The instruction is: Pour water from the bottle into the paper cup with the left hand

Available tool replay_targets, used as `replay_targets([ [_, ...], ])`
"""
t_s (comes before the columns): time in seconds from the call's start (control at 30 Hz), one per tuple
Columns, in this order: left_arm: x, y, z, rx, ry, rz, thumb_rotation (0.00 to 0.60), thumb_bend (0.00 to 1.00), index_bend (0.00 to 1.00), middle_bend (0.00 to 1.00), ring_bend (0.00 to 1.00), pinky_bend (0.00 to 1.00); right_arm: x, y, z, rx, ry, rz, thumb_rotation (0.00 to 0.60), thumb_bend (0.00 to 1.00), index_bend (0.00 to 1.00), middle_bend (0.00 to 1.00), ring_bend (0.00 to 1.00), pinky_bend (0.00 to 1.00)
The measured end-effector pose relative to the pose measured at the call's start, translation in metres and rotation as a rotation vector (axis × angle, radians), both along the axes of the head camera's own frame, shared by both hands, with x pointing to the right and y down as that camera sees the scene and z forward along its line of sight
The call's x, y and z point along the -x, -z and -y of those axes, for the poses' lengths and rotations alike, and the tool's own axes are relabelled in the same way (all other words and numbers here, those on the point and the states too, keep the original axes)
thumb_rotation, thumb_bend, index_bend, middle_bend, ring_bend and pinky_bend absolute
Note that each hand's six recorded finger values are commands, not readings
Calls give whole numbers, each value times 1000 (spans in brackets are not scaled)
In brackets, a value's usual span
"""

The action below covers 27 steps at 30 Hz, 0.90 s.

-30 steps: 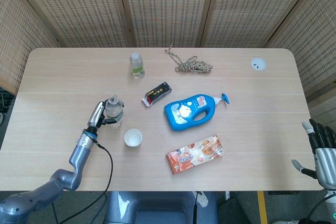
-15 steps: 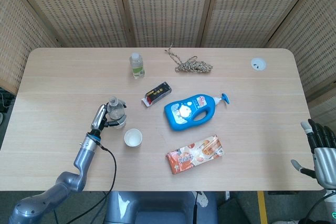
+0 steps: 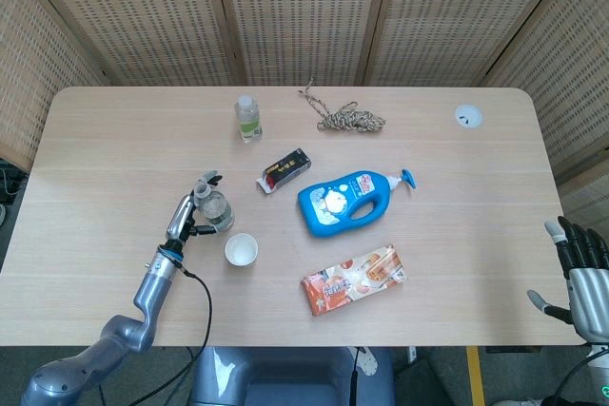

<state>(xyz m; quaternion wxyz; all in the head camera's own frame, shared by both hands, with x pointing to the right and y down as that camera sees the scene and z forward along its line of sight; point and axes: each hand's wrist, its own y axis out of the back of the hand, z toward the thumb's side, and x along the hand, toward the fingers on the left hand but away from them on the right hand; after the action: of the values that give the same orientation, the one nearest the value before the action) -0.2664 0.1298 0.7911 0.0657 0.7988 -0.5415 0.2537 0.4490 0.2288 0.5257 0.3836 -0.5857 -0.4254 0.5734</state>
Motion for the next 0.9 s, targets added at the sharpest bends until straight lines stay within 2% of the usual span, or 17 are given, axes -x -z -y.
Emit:
replay_targets([
  [0.07, 2, 1, 0, -6, 2, 1, 600, 188, 0, 17, 26, 69, 0, 1, 0, -2, 1, 2, 600, 0, 0, 0, 0, 0],
  [0.17, 5, 3, 0, -15, -3, 7, 600, 145, 0, 0, 0, 8, 1, 2, -1, -4, 3, 4, 600, 0, 0, 0, 0, 0],
  [0.37, 14, 10, 1, -23, -45, 15, 600, 62, 0, 0, 0, 0, 2, 4, -2, -8, 8, 9, 600, 0, 0, 0, 0, 0],
  [0.53, 27, 20, 3, -29, -93, 27, 600, 33, 0, 0, 0, 0, 3, 6, -3, -14, 13, 14, 600, 0, 0, 0, 0, 0],
  [0.73, 55, 44, 9, -36, -151, 53, 600, 21, 0, 0, 0, 0, 6, 11, -6, -25, 21, 20, 600, 0, 0, 0, 0, 0],
  [0.9, 89, 74, 14, -37, -201, 109, 600, 0, 0, 0, 0, 0, 8, 14, -8, -31, 28, 23, 600, 0, 0, 0, 0, 0],
])
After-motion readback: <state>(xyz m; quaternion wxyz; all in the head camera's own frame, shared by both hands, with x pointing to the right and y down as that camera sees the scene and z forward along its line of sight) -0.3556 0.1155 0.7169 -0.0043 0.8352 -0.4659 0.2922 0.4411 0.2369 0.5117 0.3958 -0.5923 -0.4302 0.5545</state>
